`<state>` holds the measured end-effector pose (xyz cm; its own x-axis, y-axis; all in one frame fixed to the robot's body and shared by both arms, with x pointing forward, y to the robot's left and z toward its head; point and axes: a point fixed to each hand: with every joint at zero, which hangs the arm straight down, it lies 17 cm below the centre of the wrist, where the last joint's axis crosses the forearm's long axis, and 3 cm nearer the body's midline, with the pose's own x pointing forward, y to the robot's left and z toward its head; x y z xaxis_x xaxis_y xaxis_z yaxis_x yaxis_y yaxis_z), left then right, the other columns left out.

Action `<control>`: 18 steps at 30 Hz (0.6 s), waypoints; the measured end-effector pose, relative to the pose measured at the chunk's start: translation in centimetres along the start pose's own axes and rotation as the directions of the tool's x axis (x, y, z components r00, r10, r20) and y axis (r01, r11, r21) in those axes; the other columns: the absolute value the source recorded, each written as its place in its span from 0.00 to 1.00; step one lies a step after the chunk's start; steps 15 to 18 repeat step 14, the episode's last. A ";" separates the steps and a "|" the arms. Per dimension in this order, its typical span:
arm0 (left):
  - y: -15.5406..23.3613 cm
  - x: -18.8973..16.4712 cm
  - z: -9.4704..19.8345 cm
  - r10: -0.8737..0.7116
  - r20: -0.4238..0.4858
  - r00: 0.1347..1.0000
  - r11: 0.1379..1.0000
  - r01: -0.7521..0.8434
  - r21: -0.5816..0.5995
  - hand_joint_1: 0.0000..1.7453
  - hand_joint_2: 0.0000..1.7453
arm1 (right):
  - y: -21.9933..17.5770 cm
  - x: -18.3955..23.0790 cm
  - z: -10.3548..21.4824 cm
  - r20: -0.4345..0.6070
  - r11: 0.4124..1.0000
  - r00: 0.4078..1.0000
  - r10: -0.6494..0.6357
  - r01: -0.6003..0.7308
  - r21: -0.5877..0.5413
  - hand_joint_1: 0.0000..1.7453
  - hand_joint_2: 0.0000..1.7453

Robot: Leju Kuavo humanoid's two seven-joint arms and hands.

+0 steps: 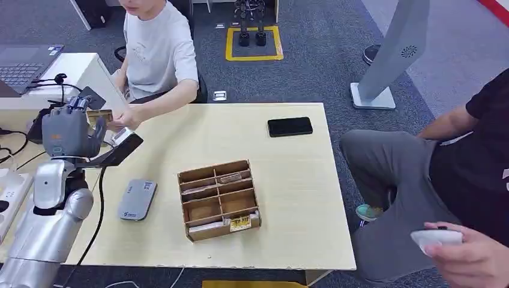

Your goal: Pass the card to the sensor for recognition and then transmit it.

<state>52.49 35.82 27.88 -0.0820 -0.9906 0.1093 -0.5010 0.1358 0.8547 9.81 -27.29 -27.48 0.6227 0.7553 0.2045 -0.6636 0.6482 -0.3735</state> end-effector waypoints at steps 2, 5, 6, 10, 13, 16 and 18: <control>0.2 -0.2 0.2 0.006 -0.006 1.000 1.000 -0.006 0.019 0.00 1.00 | 0.0 0.0 0.0 0.000 1.000 1.000 -0.001 0.001 0.000 0.00 0.00; 1.0 -1.7 1.2 0.022 -0.043 0.999 0.997 -0.018 0.073 0.00 1.00 | 0.0 0.0 0.0 0.000 1.000 1.000 -0.003 0.003 -0.002 0.00 0.00; 1.6 -2.7 1.7 0.028 -0.070 0.997 0.994 -0.020 0.111 0.00 1.00 | 0.0 -0.1 0.0 0.000 1.000 1.000 -0.003 0.003 -0.004 0.00 0.00; 4.6 -8.8 4.3 0.020 -0.189 0.982 0.972 0.025 0.233 0.00 1.00 | 0.1 -0.3 0.1 -0.001 1.000 1.000 -0.001 0.001 -0.010 0.00 0.00; 5.6 -13.6 7.8 0.034 -0.271 0.962 0.969 0.035 0.247 0.00 1.00 | 0.7 -0.7 0.3 -0.004 1.000 1.000 -0.013 0.013 -0.006 0.00 0.00; 6.2 -15.2 9.3 0.047 -0.297 0.954 0.966 0.033 0.258 0.00 1.00 | 0.8 -0.8 0.4 -0.005 1.000 1.000 -0.020 0.020 -0.008 0.00 0.00; 6.2 -15.2 9.3 0.047 -0.297 0.954 0.966 0.033 0.258 0.00 1.00 | 0.8 -0.8 0.4 -0.005 1.000 1.000 -0.020 0.020 -0.008 0.00 0.00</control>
